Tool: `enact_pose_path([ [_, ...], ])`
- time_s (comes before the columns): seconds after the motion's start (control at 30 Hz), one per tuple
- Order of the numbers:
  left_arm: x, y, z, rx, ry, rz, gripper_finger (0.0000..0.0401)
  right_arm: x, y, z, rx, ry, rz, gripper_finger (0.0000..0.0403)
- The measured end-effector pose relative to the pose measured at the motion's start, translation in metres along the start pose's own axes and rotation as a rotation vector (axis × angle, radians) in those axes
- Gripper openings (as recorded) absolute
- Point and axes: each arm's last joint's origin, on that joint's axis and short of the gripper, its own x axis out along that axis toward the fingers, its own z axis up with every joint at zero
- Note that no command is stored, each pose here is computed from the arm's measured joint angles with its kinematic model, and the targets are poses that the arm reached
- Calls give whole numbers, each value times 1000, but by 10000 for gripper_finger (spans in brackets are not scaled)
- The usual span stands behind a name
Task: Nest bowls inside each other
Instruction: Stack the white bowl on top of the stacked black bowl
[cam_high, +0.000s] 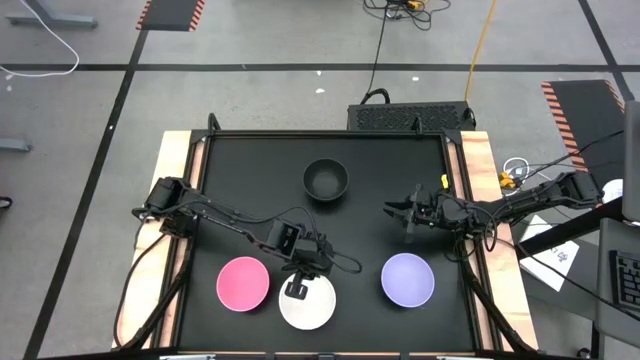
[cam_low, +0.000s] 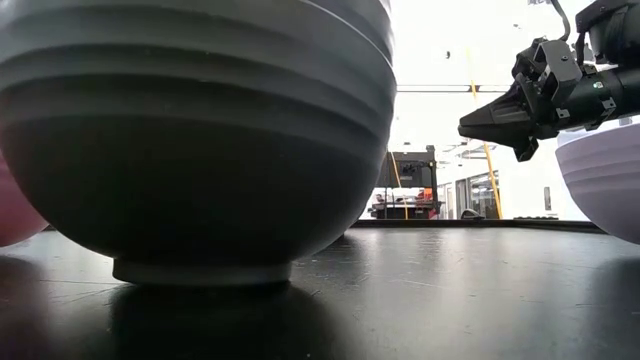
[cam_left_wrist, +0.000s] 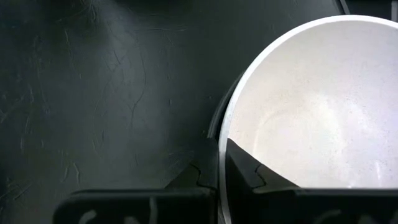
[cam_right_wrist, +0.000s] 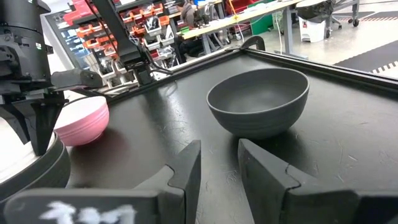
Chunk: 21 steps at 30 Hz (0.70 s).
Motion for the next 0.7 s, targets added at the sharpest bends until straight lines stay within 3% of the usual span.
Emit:
enact_pose_path([
  [0.4, 0, 0, 1, 6, -5, 4, 19, 0, 0, 0, 0, 0, 0, 98],
  [0.7, 0, -1, 1, 7, -8, 5, 84, 0, 0, 0, 0, 0, 0, 98],
])
